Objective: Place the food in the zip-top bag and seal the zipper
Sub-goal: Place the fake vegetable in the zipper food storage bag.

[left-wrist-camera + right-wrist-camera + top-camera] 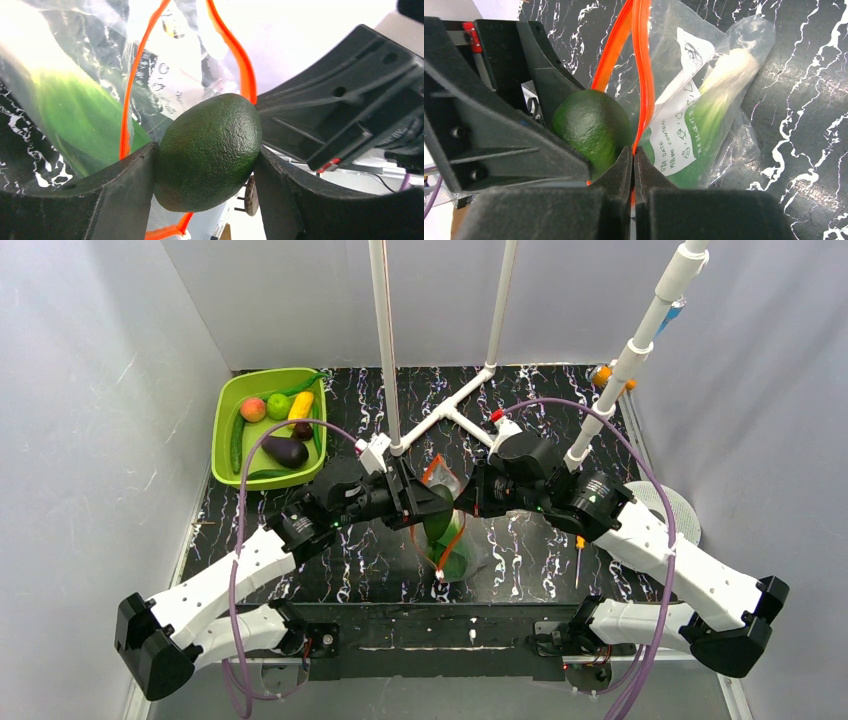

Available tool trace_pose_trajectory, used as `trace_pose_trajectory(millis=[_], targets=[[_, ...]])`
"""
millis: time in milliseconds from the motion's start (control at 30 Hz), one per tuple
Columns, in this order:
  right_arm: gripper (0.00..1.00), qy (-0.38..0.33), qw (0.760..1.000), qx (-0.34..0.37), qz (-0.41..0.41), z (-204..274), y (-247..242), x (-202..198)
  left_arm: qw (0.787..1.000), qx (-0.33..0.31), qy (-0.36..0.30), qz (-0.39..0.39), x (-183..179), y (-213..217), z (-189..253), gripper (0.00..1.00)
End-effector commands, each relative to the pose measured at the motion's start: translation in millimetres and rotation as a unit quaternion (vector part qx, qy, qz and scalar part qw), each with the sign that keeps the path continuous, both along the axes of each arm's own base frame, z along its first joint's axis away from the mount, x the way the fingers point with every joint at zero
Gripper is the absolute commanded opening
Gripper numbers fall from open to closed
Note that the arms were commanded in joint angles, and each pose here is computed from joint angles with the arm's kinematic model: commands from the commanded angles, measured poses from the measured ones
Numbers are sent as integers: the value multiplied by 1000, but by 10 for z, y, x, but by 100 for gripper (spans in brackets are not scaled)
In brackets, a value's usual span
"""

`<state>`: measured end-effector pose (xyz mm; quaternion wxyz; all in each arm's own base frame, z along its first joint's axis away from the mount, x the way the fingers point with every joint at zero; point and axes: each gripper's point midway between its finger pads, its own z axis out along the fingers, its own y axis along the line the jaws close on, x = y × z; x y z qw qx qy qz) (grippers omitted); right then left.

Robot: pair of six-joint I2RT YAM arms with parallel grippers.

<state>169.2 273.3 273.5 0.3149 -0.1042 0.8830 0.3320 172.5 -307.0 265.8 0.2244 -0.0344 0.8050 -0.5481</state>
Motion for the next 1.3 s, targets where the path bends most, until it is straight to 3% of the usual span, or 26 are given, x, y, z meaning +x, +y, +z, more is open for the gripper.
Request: trace_pose_trajectory(millis=[0, 133, 233, 500, 567, 833, 1000, 1167, 1267], targets=[[1, -12, 998, 55, 13, 258, 120, -19, 999, 30, 1, 23, 117, 10, -103, 27], [1, -9, 998, 63, 15, 256, 133, -37, 999, 35, 16, 23, 183, -73, -216, 30], [1, -8, 998, 65, 17, 264, 136, -45, 999, 24, 14, 23, 233, -138, -213, 44], [1, -9, 998, 62, 17, 235, 122, -53, 999, 35, 7, 8, 266, -209, -163, 62], [1, -12, 998, 60, 16, 243, 101, -50, 998, 52, 8, 15, 256, -143, -196, 86], [1, -19, 999, 50, 11, 227, 54, -35, 998, 59, -8, 21, 205, -29, -181, 86], [1, -18, 999, 42, 10, 190, 37, -32, 997, 61, -51, 19, 157, 87, -30, 84], [1, -17, 999, 37, 8, 147, 19, -30, 979, 148, -133, 41, 135, 514, 114, 84], [1, -15, 999, 34, 8, 120, 13, -34, 955, 236, -163, 71, 191, 876, 118, 90]])
